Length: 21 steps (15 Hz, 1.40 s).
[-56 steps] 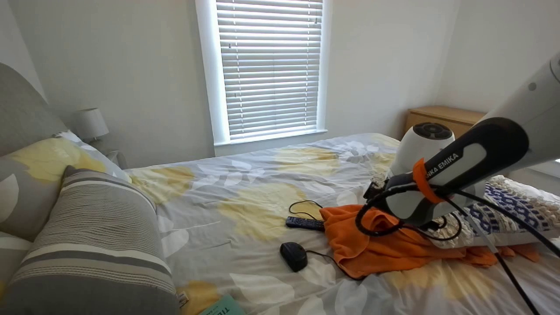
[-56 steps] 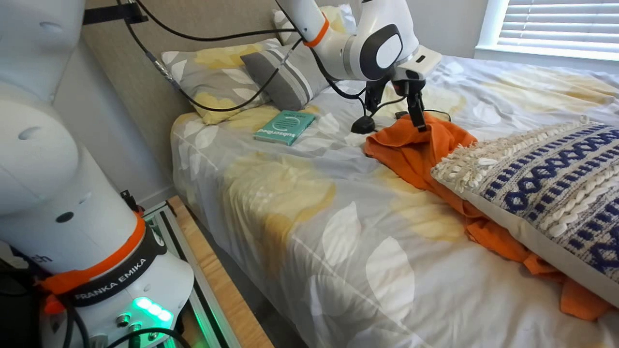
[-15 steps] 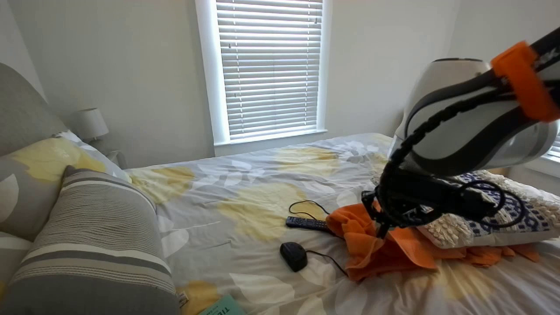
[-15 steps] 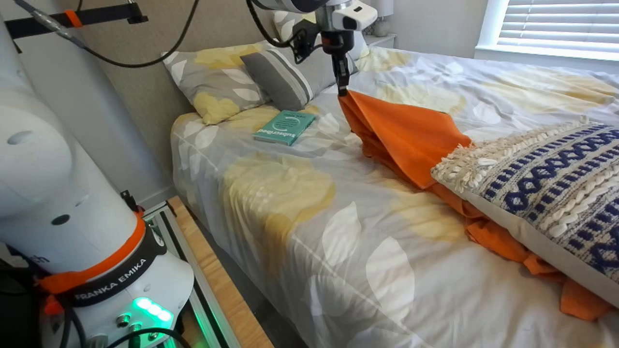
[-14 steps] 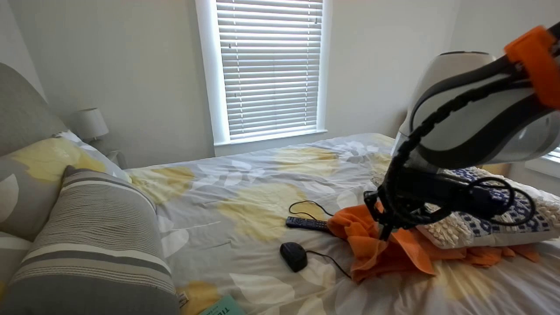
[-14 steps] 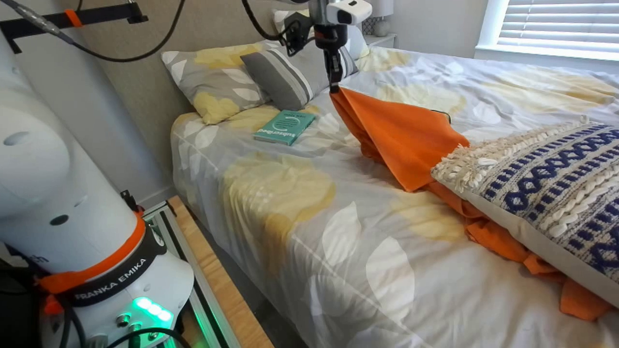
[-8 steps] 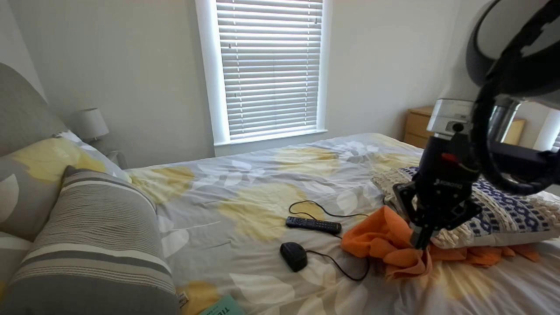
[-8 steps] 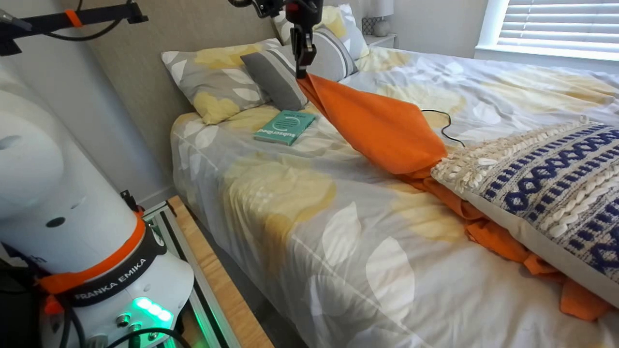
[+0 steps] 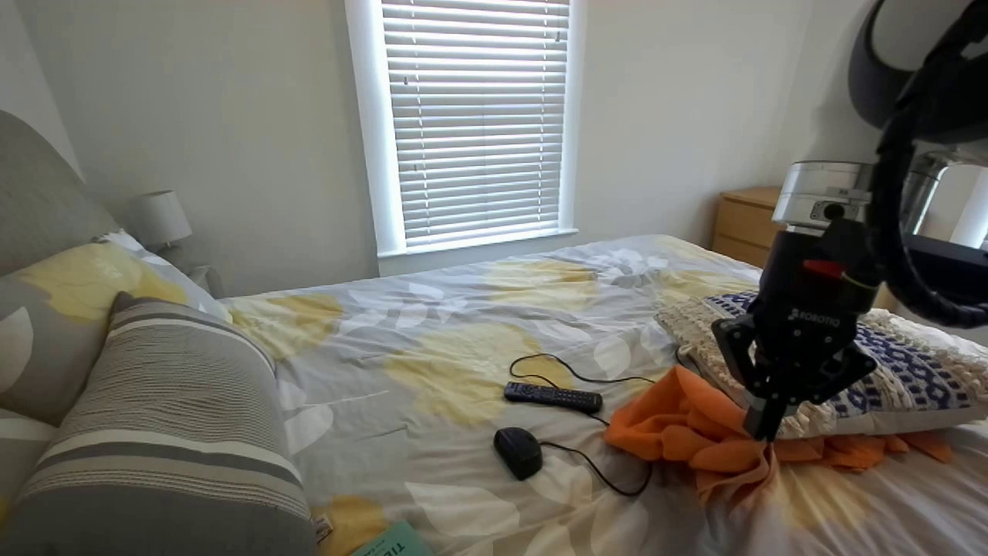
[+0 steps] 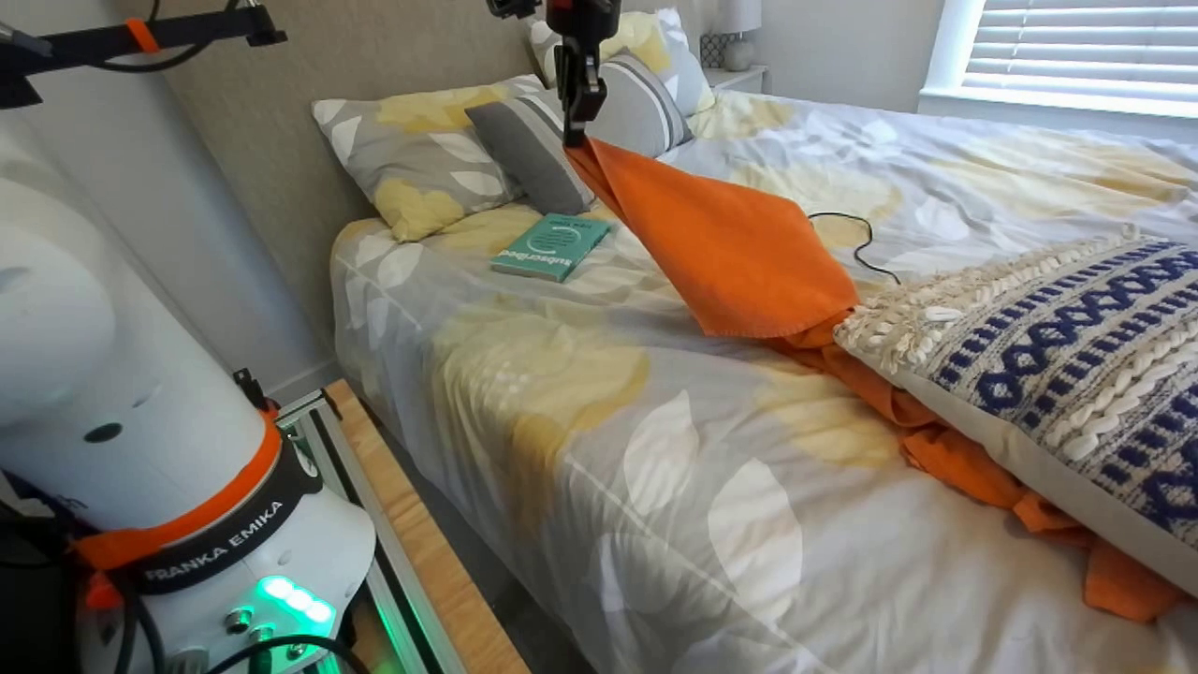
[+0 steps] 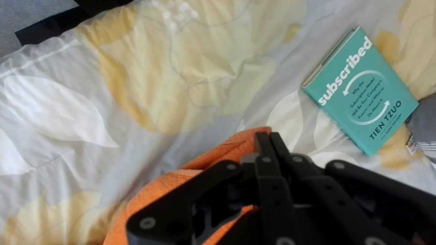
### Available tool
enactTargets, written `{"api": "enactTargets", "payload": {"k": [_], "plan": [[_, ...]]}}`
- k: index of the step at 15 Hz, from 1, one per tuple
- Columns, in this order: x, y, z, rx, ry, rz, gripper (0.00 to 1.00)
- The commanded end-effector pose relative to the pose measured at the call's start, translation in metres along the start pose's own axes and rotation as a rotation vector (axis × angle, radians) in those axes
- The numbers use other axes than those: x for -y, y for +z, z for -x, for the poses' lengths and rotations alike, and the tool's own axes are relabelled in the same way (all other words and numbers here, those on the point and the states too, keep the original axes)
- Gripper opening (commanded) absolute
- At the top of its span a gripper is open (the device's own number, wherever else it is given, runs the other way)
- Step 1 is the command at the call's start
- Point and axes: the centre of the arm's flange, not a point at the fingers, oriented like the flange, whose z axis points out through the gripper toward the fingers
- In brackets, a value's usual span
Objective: Pull the orange towel to the left side
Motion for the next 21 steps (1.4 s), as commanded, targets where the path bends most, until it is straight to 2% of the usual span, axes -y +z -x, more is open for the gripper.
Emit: {"api": "enactTargets", "payload": {"k": [1,4,8,11,16,21], "plan": [[0.01,-0.012,0.006,-0.002,-0.023,-0.023,0.01],[0.043,-0.057,0.028,-0.086,-0.143,-0.058,0.01],[0.093,-0.123,0.086,-0.202,-0.353,-0.096,0.01],[0.118,-0.153,0.129,-0.263,-0.515,-0.119,0.01],[0.143,-0.181,0.192,-0.281,-0.762,-0.128,0.01],[0.153,-0.178,0.219,-0.179,-0.894,-0.143,0.01]]}}
